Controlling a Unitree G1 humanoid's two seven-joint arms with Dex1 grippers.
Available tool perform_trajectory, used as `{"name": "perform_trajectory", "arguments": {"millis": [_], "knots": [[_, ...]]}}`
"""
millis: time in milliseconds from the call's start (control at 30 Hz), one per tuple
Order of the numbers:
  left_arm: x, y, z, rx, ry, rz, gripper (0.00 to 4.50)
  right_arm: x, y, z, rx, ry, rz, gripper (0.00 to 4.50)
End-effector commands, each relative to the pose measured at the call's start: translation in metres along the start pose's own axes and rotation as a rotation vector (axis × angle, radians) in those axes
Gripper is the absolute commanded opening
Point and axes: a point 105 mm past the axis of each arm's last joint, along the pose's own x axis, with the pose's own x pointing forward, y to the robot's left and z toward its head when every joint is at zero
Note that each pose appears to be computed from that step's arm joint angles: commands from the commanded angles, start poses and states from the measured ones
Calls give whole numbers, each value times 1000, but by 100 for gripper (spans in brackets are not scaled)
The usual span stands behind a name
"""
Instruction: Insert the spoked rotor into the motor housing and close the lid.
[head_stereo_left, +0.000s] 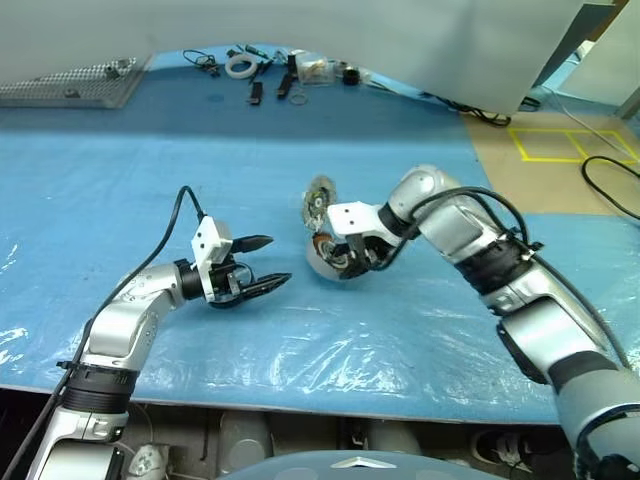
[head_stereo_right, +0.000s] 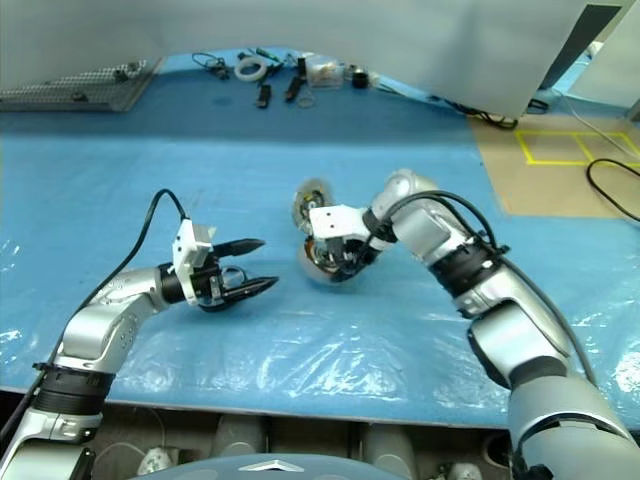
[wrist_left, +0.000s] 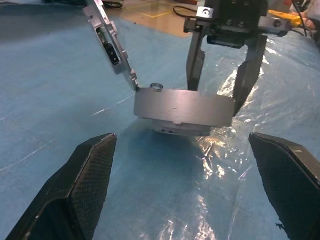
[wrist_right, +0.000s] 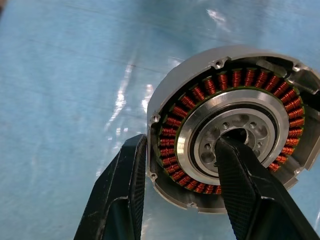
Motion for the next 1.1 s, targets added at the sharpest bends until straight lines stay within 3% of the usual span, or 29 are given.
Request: {"name": "perform_trajectory", "arguments": {"millis": [33, 567, 1100], "knots": [[5, -1, 12, 36, -25, -31, 450, -6, 22, 14, -37, -27, 79, 196], [13, -20, 0, -21, -21, -71, 450, 12, 40, 2, 117, 26, 118, 196], [9, -24, -3, -35, -17, -37, 450, 46, 25, 11, 358, 45, 117, 196]]}}
